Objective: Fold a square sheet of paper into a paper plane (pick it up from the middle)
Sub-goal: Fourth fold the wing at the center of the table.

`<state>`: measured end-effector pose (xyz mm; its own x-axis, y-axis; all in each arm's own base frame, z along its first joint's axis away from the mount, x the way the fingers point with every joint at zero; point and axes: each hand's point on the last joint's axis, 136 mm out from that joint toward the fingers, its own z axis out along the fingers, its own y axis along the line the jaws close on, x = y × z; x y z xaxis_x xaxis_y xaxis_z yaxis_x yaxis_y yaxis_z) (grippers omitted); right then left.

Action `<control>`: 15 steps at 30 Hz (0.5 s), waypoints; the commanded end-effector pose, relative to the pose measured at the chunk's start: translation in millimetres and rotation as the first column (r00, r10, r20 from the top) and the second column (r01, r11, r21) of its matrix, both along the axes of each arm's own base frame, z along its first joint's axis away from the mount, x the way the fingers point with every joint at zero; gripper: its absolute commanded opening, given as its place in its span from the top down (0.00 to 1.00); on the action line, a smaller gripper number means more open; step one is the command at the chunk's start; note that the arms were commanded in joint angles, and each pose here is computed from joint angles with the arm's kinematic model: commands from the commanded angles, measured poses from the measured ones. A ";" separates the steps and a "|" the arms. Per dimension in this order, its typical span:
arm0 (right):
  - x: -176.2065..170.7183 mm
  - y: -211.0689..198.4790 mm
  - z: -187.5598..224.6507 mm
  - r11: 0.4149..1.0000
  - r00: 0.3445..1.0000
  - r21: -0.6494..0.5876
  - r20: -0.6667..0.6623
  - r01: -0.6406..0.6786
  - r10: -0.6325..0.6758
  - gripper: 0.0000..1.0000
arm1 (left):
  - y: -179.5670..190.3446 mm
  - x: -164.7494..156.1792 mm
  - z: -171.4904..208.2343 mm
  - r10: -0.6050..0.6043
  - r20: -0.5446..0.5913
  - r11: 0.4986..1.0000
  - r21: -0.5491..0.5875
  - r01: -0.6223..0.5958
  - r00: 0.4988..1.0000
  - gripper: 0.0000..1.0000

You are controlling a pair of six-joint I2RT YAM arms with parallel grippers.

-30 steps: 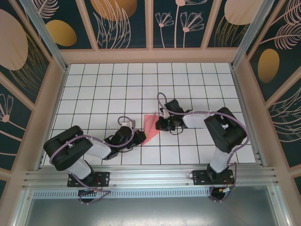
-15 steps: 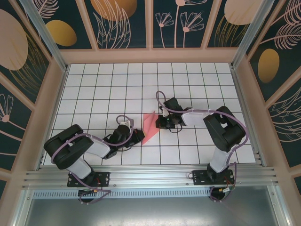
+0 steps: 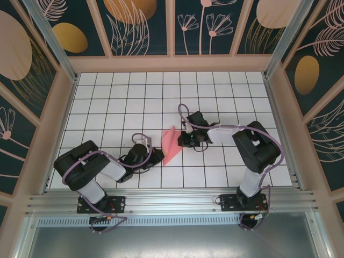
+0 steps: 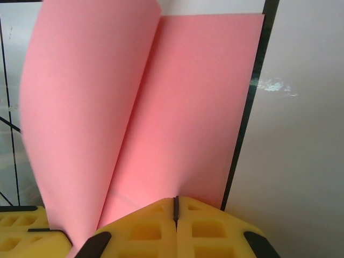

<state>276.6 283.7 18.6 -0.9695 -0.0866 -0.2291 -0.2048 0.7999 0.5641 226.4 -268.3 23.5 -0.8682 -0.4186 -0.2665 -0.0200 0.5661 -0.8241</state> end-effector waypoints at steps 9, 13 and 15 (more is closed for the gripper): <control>4.6 3.3 6.2 1.000 1.000 -0.005 0.006 -0.009 0.009 0.95 | 1.0 0.3 -13.9 -0.010 -0.029 0.999 0.048 0.011 1.000 1.00; 5.3 3.4 7.2 1.000 1.000 -0.003 0.007 -0.008 0.008 0.95 | 1.5 0.9 -16.3 -0.011 -0.033 0.998 0.064 0.013 0.999 1.00; 4.0 3.3 7.4 1.000 1.000 -0.005 0.006 -0.008 0.008 0.95 | 4.7 0.7 -20.6 0.002 -0.045 0.996 0.085 0.001 0.999 1.00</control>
